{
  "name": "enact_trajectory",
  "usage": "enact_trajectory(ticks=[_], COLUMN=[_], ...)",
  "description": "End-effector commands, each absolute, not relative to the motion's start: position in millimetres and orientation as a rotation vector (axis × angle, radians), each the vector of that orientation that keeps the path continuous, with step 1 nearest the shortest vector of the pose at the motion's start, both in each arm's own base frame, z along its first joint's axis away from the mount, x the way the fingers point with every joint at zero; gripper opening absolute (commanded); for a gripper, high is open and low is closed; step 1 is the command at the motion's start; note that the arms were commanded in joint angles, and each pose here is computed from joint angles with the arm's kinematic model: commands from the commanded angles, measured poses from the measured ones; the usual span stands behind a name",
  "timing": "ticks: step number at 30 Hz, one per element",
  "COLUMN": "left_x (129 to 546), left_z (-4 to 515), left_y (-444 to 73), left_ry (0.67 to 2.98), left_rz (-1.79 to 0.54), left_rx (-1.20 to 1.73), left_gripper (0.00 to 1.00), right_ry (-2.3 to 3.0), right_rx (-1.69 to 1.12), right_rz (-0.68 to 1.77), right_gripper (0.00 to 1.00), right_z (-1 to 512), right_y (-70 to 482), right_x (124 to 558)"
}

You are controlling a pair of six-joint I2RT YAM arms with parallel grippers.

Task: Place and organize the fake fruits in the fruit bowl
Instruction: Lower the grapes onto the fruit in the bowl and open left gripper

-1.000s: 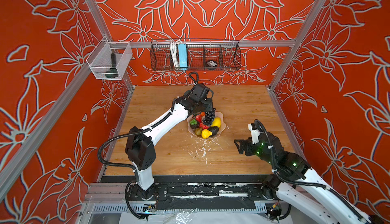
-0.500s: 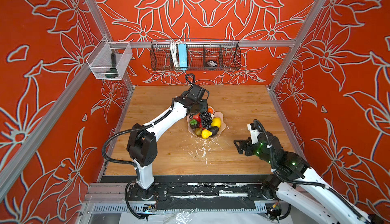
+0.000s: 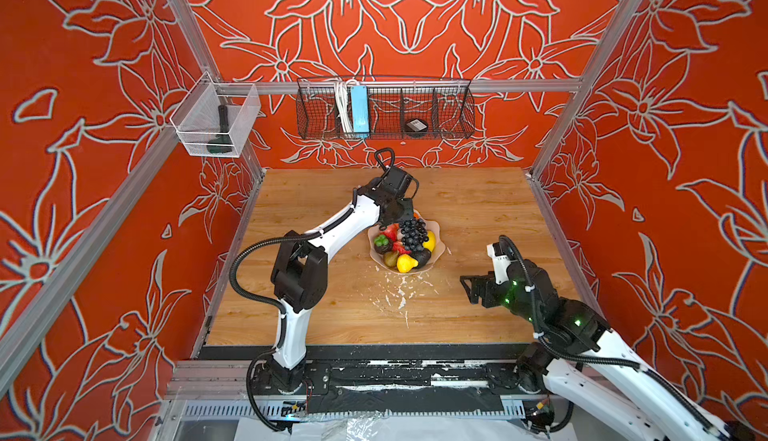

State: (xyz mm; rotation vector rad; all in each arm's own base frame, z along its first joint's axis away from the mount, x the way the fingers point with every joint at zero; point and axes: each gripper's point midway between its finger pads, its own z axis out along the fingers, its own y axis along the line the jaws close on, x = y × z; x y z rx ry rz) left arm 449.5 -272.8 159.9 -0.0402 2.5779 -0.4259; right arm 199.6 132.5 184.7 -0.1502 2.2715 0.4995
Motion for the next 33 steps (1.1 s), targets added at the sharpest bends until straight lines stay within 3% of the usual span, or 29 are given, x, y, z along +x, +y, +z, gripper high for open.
enact_trajectory(ticks=[1,13,28,33], left_x=[446.6,448.3,488.6,489.3], left_z=[156.6,140.8,174.7,164.0], left_y=[-263.8,-249.5,-236.5,-239.9], left_ry=[2.597,2.623,2.518,2.555], left_rz=[-0.362,-0.305,-0.253,-0.256], left_rx=[-0.063,-0.151,-0.119,-0.121], left_gripper=[0.00,0.00,0.00,0.00], right_ry=[2.286,2.286,2.288,2.282], right_rx=[-0.131,-0.129,-0.136,-0.134], right_rz=[0.512,0.522,0.530,0.526], right_gripper=[0.91,0.91,0.91,0.91], right_z=[179.0,178.8,179.1,181.2], right_y=[132.0,133.1,133.8,132.7], right_x=[198.2,197.9,196.2,196.5])
